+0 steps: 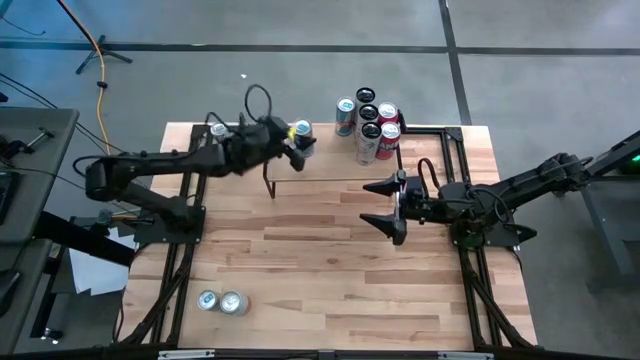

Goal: Place canned beverage on shelf
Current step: Put the top right blue soda can on the shelf aligned with the blue soda can

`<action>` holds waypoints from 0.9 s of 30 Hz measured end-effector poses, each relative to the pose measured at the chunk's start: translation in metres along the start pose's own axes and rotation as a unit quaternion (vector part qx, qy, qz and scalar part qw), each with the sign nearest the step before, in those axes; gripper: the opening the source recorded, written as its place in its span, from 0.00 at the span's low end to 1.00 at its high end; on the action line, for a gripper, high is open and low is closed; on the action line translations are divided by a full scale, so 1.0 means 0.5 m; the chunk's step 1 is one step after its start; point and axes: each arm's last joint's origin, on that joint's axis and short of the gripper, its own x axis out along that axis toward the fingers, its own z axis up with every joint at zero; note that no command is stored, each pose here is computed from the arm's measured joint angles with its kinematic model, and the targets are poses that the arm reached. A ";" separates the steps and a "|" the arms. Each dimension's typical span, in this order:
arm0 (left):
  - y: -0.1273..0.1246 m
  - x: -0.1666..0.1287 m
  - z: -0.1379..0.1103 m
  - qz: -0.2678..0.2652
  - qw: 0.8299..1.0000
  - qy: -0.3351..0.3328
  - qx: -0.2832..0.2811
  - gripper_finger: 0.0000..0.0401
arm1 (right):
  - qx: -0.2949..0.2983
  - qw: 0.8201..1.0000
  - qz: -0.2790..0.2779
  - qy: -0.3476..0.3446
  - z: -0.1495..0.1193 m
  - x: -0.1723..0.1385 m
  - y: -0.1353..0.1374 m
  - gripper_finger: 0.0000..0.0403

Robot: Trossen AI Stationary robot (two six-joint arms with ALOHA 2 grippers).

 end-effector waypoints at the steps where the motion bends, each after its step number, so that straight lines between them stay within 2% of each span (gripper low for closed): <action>1: -0.013 0.000 -0.008 0.020 1.000 0.000 0.003 0.43 | 0.000 1.000 -0.001 0.000 0.000 0.000 -0.001 0.99; 6: -0.055 0.000 -0.031 0.072 0.997 -0.009 -0.004 0.43 | -0.002 1.000 -0.010 0.000 0.001 0.003 -0.008 0.99; 11: -0.056 0.003 -0.039 0.107 0.993 -0.014 -0.049 0.43 | -0.004 1.000 -0.015 0.002 0.001 0.005 -0.012 0.99; 17: -0.055 0.004 -0.038 0.108 0.992 -0.015 -0.060 0.43 | -0.005 1.000 -0.015 0.005 0.000 0.005 -0.012 0.99; 23: -0.057 0.001 -0.048 0.111 0.993 0.006 -0.045 0.43 | -0.005 1.000 -0.015 0.005 0.000 0.005 -0.012 0.99; 27: -0.056 0.003 -0.056 0.115 0.992 0.019 -0.053 0.46 | -0.005 1.000 -0.015 0.005 0.000 0.005 -0.012 0.99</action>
